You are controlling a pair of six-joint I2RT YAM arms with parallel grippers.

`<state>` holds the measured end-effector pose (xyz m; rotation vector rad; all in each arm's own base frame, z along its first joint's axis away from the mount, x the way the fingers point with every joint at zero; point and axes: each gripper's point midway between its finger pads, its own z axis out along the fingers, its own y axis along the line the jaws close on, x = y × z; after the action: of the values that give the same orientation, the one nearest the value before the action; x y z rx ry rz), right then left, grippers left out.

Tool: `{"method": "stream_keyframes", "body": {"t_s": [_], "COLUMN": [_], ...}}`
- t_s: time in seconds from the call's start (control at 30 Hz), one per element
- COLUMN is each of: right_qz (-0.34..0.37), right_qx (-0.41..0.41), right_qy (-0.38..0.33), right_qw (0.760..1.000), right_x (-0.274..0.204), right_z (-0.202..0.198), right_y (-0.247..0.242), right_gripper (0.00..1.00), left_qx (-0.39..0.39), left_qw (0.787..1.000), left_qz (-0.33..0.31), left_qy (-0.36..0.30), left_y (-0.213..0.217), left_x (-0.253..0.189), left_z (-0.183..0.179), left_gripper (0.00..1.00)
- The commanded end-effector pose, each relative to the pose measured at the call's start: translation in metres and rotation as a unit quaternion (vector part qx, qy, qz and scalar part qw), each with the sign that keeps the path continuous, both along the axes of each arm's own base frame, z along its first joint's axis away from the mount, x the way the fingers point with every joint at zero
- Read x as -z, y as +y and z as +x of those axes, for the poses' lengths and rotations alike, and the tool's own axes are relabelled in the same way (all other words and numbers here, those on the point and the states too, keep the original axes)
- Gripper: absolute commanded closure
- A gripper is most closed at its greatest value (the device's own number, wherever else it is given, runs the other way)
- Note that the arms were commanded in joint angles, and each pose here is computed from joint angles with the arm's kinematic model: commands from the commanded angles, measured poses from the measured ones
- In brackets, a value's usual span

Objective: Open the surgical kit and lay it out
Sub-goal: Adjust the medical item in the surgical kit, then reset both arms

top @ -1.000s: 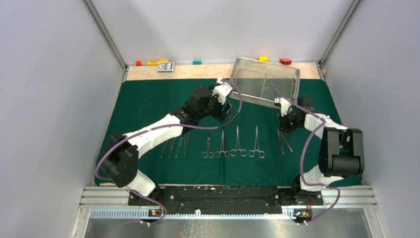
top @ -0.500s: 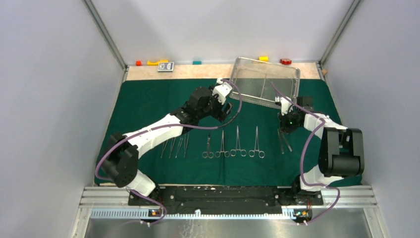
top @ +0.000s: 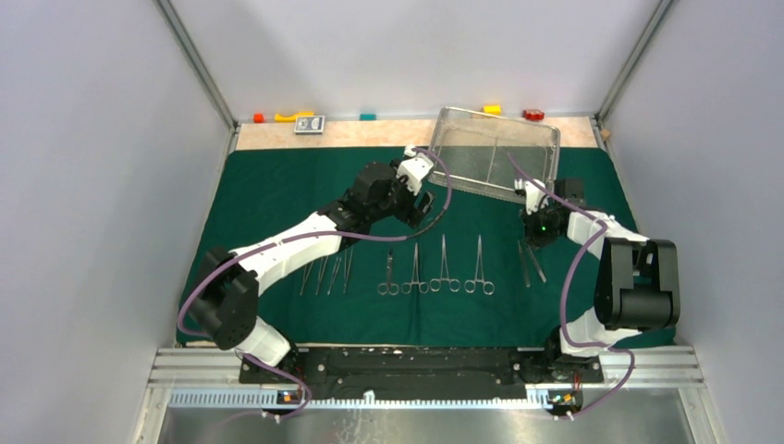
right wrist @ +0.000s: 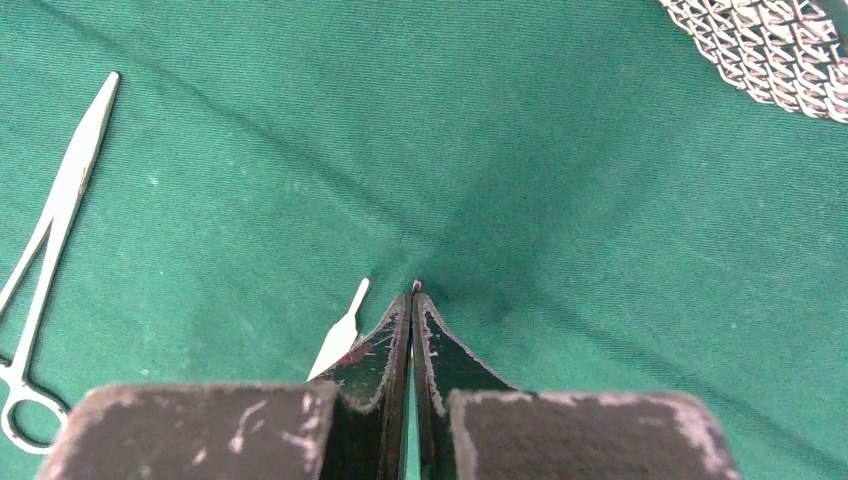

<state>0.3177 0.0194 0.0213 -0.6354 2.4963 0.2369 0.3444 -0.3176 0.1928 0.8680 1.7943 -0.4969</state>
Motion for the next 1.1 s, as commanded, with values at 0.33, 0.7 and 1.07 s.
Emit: {"method": "stream_keyframes", "body": {"t_s": [0.33,0.7,1.07], "right_qz": [0.006,0.045,0.084], "right_qx": [0.013,0.018,0.036], "right_qy": [-0.044,-0.103,-0.214], "right_qw": [0.999,0.993,0.972], "right_x": [-0.038,-0.095,-0.211], "right_z": [0.015,0.022,0.035], "right_y": [-0.001,0.003,0.012], "right_gripper": [1.00,0.82,0.15], "left_qx": [-0.001,-0.029,-0.134], "left_qw": [0.999,0.998,0.986], "left_qz": [-0.021,-0.017,-0.044], "left_qy": [-0.025,-0.044,-0.094], "left_y": [-0.001,0.022,0.123], "left_x": [-0.018,-0.026,-0.046], "left_z": [0.004,0.013,0.026], "left_gripper": [0.20,0.17,0.01]}}
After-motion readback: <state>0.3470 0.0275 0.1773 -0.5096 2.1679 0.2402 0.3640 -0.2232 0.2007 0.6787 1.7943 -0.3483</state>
